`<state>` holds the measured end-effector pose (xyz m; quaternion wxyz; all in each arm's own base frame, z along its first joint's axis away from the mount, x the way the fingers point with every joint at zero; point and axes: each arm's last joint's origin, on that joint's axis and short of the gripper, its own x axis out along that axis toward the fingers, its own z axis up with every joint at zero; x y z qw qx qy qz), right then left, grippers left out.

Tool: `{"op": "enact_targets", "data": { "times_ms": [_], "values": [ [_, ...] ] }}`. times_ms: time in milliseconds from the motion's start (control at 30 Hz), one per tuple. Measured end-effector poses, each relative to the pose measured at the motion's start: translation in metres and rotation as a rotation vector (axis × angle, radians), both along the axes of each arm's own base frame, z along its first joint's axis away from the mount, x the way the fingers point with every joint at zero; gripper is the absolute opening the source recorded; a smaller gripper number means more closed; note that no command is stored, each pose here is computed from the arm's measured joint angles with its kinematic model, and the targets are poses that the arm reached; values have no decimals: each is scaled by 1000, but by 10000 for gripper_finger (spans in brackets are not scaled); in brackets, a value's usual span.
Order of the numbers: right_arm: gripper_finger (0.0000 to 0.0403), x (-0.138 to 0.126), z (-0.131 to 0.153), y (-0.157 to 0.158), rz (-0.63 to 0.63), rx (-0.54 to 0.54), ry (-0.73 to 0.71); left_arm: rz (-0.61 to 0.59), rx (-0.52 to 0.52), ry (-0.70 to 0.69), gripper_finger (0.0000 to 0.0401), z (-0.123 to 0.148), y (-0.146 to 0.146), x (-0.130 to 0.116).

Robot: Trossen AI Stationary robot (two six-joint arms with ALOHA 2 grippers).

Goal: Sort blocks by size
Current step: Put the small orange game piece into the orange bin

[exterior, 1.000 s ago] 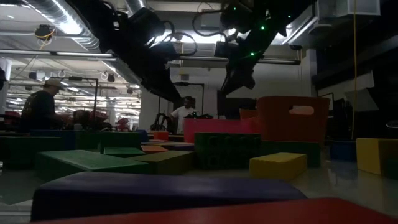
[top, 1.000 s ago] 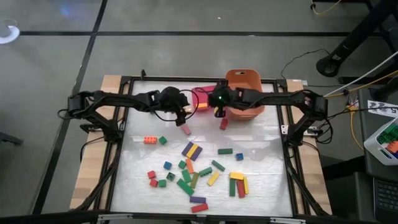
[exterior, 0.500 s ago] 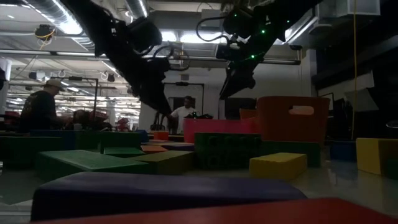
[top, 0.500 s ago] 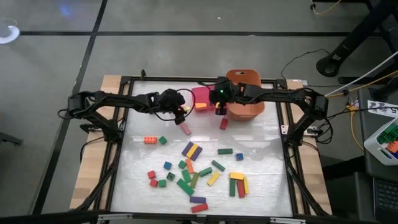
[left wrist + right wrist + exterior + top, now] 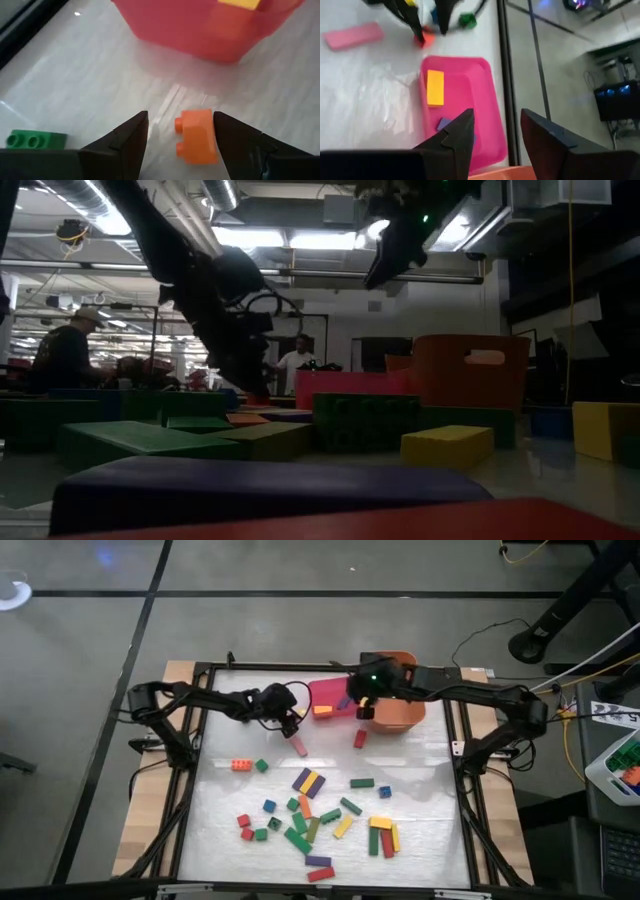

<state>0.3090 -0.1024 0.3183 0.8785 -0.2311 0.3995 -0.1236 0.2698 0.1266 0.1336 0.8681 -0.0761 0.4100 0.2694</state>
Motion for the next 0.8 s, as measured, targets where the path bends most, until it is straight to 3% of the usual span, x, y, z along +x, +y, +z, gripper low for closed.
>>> {"op": "enact_targets", "data": {
  "times_ms": [200, 433, 800],
  "values": [
    [163, -12, 13, 30, 81, 8, 24, 7, -14, 28, 194, -11, 2, 1],
    [163, -17, 0, 71, 163, 79, 141, -11, -24, 25, 73, -10, 1, 3],
    [163, -26, -29, 121, 245, 122, 282, -296, -157, -269, 72, 51, -17, 35]
  ]
}}
